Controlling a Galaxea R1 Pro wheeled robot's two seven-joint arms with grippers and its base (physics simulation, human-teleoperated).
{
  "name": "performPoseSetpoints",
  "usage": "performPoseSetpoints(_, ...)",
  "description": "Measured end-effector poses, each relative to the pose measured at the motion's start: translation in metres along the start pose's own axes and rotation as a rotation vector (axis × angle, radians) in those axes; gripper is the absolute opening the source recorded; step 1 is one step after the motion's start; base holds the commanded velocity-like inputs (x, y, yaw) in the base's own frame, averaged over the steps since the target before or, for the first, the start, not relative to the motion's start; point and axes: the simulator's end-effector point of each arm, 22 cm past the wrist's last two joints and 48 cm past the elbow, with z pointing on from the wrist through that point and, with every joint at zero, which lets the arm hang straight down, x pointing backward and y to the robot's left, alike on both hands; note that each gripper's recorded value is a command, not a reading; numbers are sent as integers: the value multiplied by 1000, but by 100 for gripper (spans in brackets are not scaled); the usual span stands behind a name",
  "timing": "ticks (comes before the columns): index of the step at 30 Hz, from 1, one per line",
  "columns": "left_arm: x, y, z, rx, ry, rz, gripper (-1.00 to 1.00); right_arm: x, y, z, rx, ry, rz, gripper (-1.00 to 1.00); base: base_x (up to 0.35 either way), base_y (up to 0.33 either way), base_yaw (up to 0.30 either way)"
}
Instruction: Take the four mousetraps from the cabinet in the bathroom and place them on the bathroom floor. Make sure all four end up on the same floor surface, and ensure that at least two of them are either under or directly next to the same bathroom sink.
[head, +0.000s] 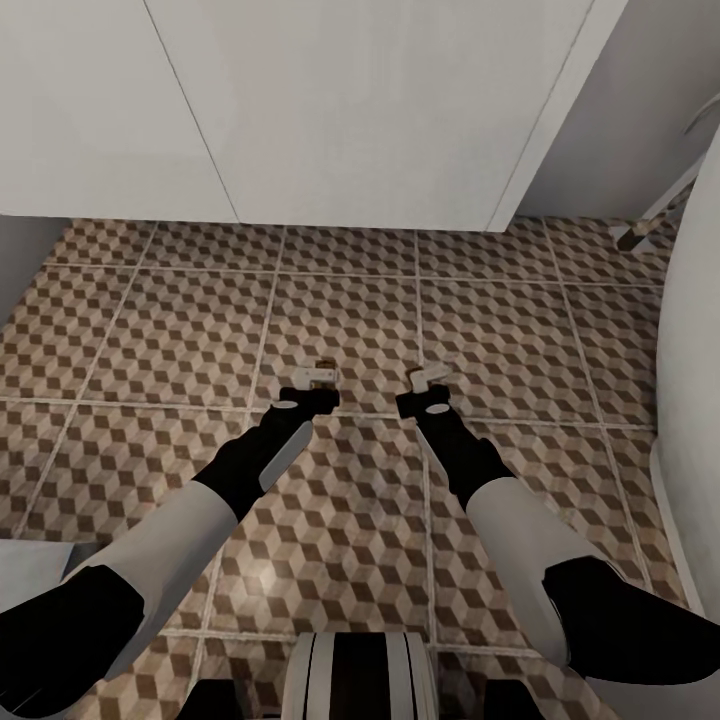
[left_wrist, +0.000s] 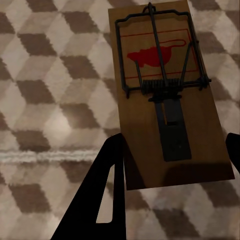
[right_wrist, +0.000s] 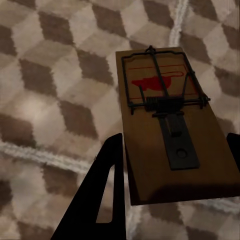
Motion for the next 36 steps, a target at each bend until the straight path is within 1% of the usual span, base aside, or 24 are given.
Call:
performPoseSetpoints(4,-1,-3,-1,3,-8,9,-100,-13,-2,-2,3,-36,5,-100,0,0,0)
performPoseSetpoints(7,-6,-3,-1,3,-32,-1,-100,-17,-1,-2,0,-45,7,-100,0,0,0)
performPoseSetpoints(12,-10,-3,-1,4,-50,-10,-100,-21,0,-3,-7,-64,10,-100,32,4,0)
performPoseSetpoints(17,-10,-3,-1,3,-53,-11,-100,-23,2,-3,-11,-72,2,-100,198,106,0)
performPoseSetpoints(22,-10,-3,-1,3,-54,-11,-100,-25,10,-4,-21,-78,-29,-100,254,165,0)
performPoseSetpoints(26,-9,1,0,-1,-52,-10,-100,-25,12,-4,-24,-79,-36,-100,213,114,0)
performPoseSetpoints(36,-6,3,1,-5,-46,-3,-100,-23,12,-4,-25,-78,-39,-100,34,11,0)
